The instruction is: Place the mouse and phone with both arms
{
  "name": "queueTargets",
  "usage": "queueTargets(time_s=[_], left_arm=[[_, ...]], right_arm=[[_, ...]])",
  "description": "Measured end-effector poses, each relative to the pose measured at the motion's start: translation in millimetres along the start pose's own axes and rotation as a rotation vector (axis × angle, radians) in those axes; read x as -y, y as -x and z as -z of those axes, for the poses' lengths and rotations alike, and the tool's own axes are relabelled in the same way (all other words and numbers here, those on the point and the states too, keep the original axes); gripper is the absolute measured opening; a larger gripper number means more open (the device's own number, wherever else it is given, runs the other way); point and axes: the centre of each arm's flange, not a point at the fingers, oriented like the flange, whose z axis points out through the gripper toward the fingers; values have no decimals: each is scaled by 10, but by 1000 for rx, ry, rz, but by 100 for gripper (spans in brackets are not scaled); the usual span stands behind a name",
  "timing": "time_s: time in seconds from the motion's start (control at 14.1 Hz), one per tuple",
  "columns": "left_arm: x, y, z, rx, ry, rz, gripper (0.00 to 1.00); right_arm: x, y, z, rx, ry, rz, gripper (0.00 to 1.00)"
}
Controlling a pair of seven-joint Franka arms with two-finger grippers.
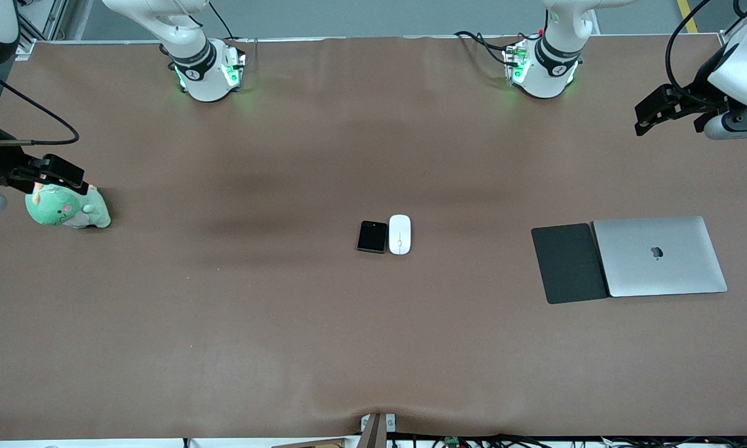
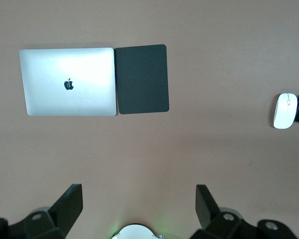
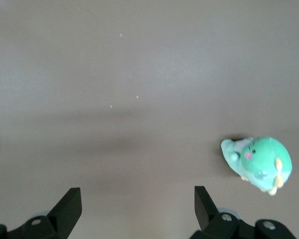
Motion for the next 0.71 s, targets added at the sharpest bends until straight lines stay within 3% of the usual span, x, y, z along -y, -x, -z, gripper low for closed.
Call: queueTargets(time_s=[0.21,0.71], left_arm=[[0,0,0,0,0,0,100],[-7,-64,-91,18,1,-2,100]], right_arm=[[-83,119,73,31,0,-14,100],[-66,106,155,-16,-2,-11,100]])
